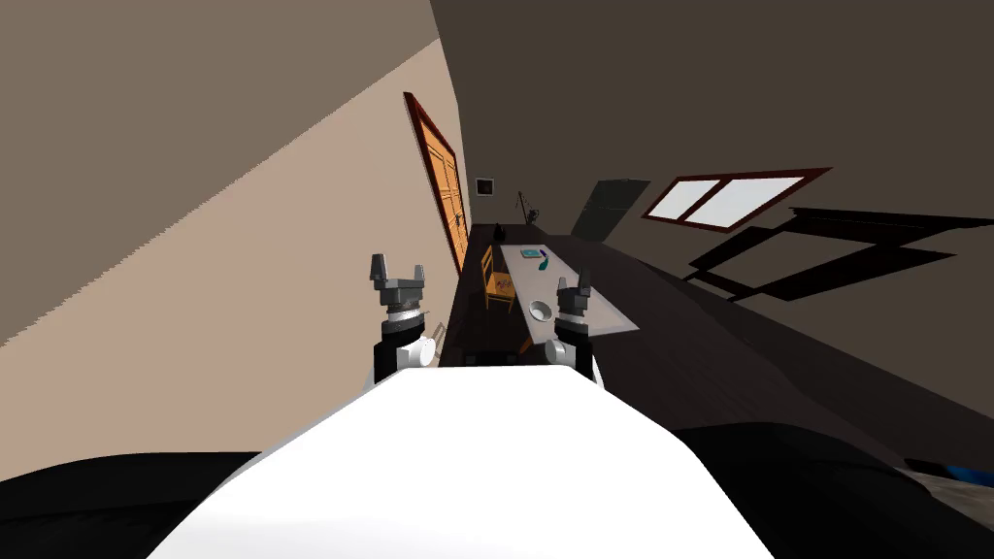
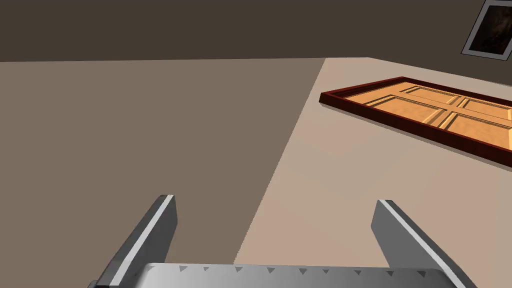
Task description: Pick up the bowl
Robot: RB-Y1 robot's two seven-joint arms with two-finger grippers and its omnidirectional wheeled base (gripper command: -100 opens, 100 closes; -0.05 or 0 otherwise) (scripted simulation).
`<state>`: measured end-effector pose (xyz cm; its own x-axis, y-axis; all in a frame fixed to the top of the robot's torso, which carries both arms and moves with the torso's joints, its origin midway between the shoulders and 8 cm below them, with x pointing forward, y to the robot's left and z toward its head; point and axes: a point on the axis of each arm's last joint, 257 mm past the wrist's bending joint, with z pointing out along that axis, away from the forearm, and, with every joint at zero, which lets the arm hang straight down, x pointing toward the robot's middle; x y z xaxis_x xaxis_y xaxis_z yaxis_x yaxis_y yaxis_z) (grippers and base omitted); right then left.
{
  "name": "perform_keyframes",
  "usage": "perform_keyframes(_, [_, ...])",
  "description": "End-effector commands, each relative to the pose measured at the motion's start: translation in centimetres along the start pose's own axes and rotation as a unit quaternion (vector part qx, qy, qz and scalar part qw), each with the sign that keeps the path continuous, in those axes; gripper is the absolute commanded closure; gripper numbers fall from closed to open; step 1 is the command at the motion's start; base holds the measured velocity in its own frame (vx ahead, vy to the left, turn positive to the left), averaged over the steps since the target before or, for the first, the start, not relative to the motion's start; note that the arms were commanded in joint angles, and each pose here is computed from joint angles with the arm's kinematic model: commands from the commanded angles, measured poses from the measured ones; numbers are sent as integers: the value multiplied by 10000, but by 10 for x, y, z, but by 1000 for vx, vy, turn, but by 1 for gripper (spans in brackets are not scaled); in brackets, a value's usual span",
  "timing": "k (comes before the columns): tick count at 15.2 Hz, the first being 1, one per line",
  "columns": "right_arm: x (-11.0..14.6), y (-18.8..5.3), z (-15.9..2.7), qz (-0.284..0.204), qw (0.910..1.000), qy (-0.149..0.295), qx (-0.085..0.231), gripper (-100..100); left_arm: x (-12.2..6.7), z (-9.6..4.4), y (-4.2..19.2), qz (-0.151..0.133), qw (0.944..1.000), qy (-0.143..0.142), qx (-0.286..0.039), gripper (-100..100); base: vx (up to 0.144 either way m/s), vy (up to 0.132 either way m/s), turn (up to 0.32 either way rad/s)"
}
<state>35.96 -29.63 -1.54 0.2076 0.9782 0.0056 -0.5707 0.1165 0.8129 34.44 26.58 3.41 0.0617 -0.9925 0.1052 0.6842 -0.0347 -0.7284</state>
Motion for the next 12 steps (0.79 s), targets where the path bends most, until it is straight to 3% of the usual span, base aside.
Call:
perform_keyframes(1, [5,-5,-1,-124,9997,188,71,-100,0,0,0,0,10000,0,0,0,8,1,12])
perform_keyframes(6, [20,-27,-9,-504,9957,688,352,-100,0,0,0,0,10000,0,0,0,34,7,25])
perform_keyframes(8, [30,-49,-20,-824,9890,1047,640,-100,0,0,0,0,10000,0,0,0,56,6,39])
perform_keyframes(11, [35,-63,-27,-1033,9830,1285,805,-100,0,0,0,0,10000,0,0,0,60,5,35])
perform_keyframes(12, [40,-77,-36,-1239,9760,1500,983,-100,0,0,0,0,10000,0,0,0,62,6,35])
